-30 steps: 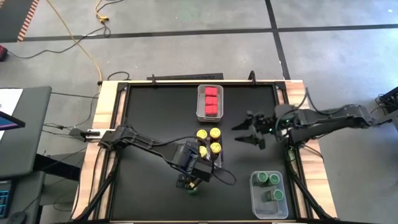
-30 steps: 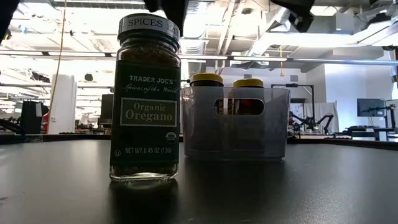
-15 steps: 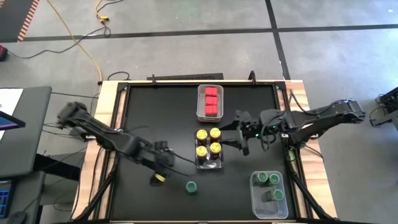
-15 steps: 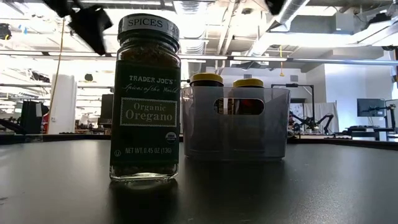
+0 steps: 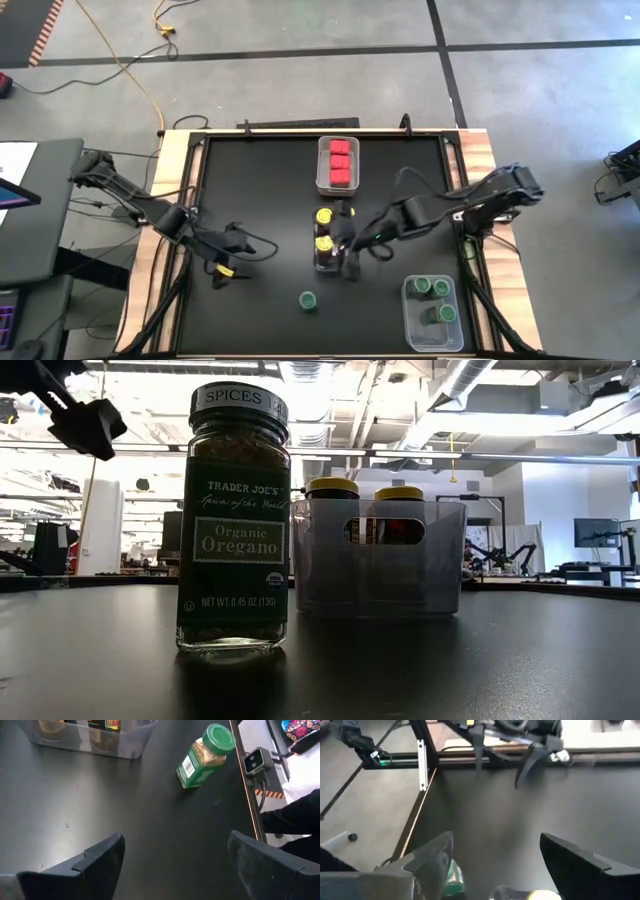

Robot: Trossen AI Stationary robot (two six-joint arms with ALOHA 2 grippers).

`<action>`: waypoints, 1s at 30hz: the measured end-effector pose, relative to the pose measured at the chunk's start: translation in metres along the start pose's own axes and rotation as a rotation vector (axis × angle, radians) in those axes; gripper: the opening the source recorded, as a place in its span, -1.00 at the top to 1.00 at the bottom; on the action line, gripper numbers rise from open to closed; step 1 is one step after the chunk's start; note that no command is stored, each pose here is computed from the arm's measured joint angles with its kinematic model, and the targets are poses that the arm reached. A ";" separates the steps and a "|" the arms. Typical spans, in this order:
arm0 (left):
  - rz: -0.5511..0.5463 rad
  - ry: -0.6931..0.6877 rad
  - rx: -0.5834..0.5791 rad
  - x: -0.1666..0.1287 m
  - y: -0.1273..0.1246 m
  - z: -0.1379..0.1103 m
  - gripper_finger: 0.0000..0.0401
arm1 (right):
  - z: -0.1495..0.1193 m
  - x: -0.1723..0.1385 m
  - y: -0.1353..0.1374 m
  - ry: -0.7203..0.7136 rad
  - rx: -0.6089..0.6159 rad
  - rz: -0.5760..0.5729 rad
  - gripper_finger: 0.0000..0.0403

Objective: Sort spices by type
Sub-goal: Put the green seasoning bottle into the transparent bin

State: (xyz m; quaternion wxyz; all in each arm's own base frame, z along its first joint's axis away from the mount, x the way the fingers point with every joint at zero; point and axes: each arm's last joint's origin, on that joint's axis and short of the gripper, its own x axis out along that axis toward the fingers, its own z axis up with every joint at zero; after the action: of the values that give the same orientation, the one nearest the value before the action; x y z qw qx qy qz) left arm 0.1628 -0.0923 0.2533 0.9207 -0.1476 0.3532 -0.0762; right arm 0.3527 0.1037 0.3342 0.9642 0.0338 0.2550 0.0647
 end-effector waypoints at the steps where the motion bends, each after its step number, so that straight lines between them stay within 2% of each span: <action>1: 0.000 0.003 0.002 0.000 0.000 -0.001 -0.70 | 0.000 0.006 0.002 0.011 0.017 0.002 -0.62; 6: 0.003 0.011 0.030 0.002 0.000 -0.002 -0.70 | -0.003 0.029 0.013 0.040 0.114 0.013 -0.62; 11: -0.005 0.014 0.032 0.002 -0.001 -0.002 -0.70 | -0.008 0.044 0.015 0.065 0.096 0.012 -0.62; 15: -0.006 0.014 0.031 0.002 -0.001 -0.002 -0.70 | -0.010 0.047 0.013 0.074 0.148 0.004 -0.68; 22: -0.005 0.014 -0.021 0.002 -0.001 -0.002 -0.70 | -0.011 0.046 0.010 0.094 0.015 -0.002 -0.96; 25: 0.002 0.010 -0.051 0.002 0.000 -0.002 -0.70 | -0.010 0.045 0.009 0.091 -0.025 -0.002 -0.91; 30: 0.031 -0.010 -0.059 0.002 0.000 -0.001 -0.70 | -0.013 0.045 0.007 0.127 -0.011 -0.012 -0.84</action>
State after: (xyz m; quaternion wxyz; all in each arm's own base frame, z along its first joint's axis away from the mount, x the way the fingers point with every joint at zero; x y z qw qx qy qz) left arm 0.1634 -0.0925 0.2512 0.9187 -0.1697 0.3530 -0.0507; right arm 0.3842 0.1177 0.3014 0.9466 0.0227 0.3154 0.0624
